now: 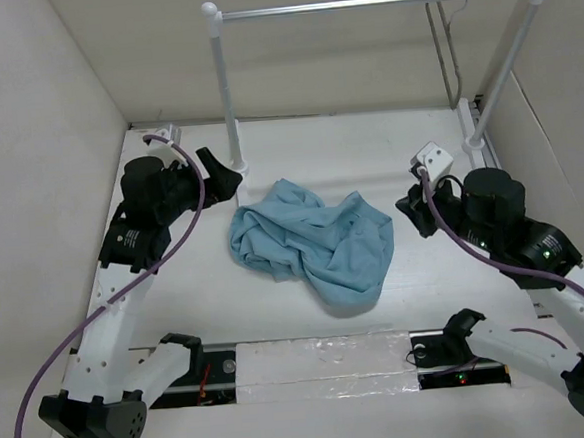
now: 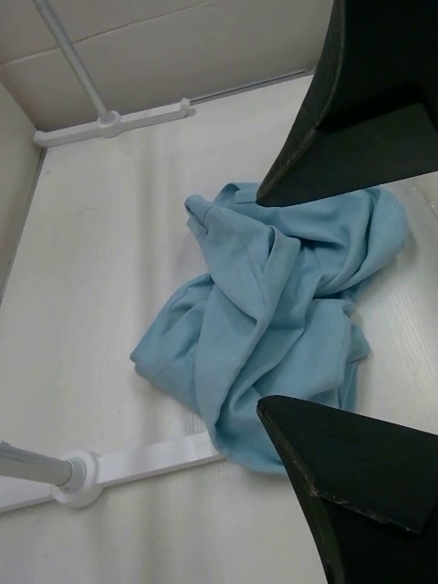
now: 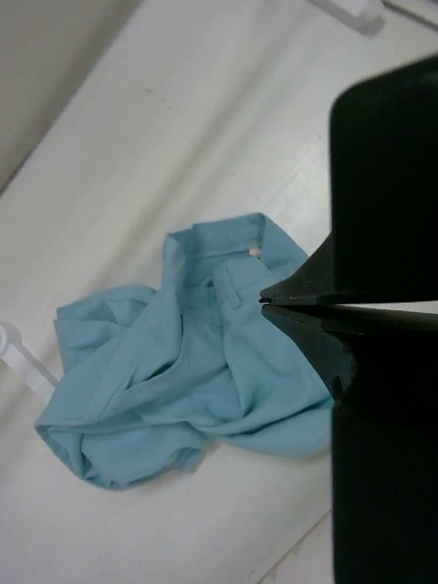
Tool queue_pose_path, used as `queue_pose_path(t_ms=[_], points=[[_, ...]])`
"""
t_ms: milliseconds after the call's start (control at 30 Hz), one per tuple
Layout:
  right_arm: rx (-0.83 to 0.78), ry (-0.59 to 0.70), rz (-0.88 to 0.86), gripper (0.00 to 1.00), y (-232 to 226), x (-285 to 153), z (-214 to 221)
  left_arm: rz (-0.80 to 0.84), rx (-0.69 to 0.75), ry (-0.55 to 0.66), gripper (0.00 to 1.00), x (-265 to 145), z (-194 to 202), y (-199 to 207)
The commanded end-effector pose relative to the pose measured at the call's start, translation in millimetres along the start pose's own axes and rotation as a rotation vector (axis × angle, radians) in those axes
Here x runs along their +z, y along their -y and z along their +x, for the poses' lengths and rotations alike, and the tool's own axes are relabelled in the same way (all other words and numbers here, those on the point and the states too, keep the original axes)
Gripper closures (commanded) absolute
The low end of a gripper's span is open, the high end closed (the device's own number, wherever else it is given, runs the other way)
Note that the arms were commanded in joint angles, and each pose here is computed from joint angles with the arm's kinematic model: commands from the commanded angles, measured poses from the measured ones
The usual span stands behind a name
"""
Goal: Place the trousers on the hanger
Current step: Flatten out the trousers at the center of the board.
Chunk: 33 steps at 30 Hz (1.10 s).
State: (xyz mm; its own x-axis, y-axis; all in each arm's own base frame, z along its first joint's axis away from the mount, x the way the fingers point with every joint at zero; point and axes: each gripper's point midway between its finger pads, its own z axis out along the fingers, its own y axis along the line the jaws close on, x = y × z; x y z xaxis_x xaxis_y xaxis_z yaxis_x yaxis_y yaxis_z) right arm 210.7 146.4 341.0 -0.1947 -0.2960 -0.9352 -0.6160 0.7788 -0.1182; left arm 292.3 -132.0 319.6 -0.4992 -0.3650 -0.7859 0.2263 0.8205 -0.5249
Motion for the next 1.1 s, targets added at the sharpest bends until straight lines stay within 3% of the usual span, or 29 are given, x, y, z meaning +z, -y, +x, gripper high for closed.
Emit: queue_pose_path(t_ms=[0, 67, 133, 167, 200, 300, 333, 433, 567, 600, 867, 1067], points=[[0.017, -0.008, -0.051, 0.97, -10.3, 12.2, 8.2, -0.062, -0.03, 0.037, 0.18, -4.9, -8.1, -7.3], [0.018, -0.018, -0.081, 1.0, -16.5, 21.8, 16.6, -0.166, -0.051, 0.026, 0.19, -4.8, -0.5, -28.0], [0.014, -0.034, -0.114, 0.9, -22.5, 32.2, 23.1, -0.251, -0.102, 0.005, 0.23, -6.1, 12.0, -45.1], [0.007, -0.033, -0.148, 0.81, -28.2, 37.4, 24.1, -0.31, -0.121, 0.011, 0.29, -7.6, 16.2, -56.9], [0.005, -0.058, -0.162, 0.58, -31.2, 44.6, 33.9, -0.361, -0.142, 0.016, 0.32, -8.6, 20.2, -67.2], [-0.008, -0.102, -0.193, 0.35, -37.0, 68.1, 51.7, -0.456, -0.256, -0.05, 0.36, -6.2, 57.4, -92.1], [-0.015, -0.105, -0.196, 0.33, -37.3, 74.0, 54.3, -0.486, -0.308, -0.096, 0.37, -2.4, 81.2, -102.4], [-0.044, -0.116, -0.222, 0.27, -42.9, 95.8, 64.4, -0.47, -0.389, -0.205, 0.24, 10.3, 127.0, -110.5], [-0.076, -0.123, -0.229, 0.23, -43.0, 122.6, 70.3, -0.384, -0.492, -0.258, 0.15, 31.2, 155.9, -105.7], [-0.104, -0.174, -0.264, 0.21, -51.9, 143.4, 82.1, -0.368, -0.52, -0.282, 0.15, 38.1, 165.8, -106.1], [-0.189, -0.267, -0.35, 0.21, -76.5, 188.5, 107.0, -0.381, -0.51, -0.401, 0.16, 64.3, 206.0, -114.3], [-0.212, -0.338, -0.303, 0.23, -69.5, 219.5, 129.9, -0.376, -0.508, -0.403, 0.21, 87.7, 217.4, -125.5]])
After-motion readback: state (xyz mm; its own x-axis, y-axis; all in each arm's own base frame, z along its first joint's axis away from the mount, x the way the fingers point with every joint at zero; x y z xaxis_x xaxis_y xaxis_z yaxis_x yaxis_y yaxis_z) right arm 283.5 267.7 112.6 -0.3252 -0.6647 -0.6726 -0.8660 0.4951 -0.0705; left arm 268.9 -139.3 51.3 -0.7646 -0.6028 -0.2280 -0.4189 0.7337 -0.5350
